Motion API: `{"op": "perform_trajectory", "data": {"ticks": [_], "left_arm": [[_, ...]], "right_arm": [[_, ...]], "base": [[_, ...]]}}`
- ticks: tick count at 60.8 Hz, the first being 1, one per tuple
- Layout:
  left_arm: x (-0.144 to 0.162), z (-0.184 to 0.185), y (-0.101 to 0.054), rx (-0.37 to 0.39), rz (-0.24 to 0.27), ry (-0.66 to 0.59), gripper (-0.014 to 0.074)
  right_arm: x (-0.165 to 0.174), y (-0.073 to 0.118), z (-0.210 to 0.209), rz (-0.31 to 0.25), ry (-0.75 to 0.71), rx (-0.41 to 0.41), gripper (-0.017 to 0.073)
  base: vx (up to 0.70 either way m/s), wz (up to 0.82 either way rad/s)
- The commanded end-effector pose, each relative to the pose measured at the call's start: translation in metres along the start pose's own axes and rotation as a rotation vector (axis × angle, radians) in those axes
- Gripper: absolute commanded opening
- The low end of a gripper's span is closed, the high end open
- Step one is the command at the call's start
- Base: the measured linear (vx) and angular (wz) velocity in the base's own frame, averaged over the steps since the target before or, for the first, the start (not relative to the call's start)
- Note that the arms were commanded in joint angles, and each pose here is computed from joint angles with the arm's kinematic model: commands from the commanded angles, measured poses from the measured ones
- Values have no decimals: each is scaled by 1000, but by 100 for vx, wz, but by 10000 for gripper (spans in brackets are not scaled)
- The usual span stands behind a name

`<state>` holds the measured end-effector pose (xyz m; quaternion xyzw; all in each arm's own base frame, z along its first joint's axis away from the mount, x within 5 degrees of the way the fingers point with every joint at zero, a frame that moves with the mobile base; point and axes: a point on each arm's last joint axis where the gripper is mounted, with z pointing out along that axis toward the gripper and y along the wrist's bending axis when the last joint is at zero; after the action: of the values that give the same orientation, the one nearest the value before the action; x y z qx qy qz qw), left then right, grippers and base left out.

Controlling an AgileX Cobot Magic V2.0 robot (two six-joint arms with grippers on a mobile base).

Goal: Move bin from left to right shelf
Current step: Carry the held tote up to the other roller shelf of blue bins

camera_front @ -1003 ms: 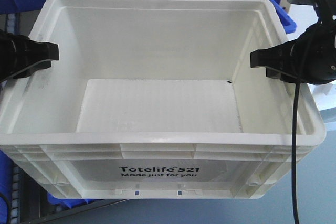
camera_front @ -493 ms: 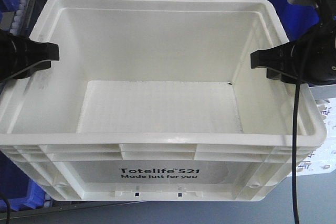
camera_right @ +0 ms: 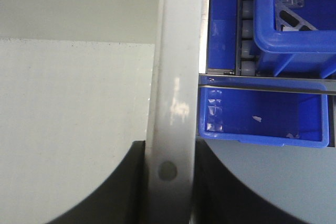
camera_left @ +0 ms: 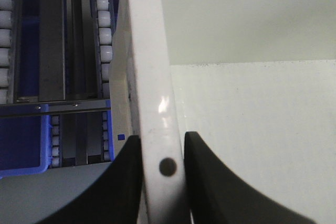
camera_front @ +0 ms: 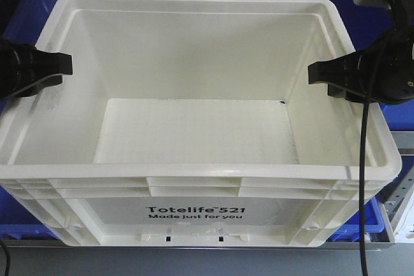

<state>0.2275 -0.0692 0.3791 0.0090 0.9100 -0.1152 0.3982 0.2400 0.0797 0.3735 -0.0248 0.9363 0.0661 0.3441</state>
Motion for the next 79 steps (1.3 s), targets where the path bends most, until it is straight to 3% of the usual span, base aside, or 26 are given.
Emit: {"op": "perform_trajectory", "data": {"ticks": [1, 79], "left_arm": [[-20, -24, -2, 19, 55, -187, -6], [-20, -24, -2, 19, 55, -187, -6]], "right_arm": [[-19, -7, -23, -45, -197, 29, -9], [-19, -7, -23, -45, -197, 29, -9]], "base": [[2, 19], [3, 9]]}}
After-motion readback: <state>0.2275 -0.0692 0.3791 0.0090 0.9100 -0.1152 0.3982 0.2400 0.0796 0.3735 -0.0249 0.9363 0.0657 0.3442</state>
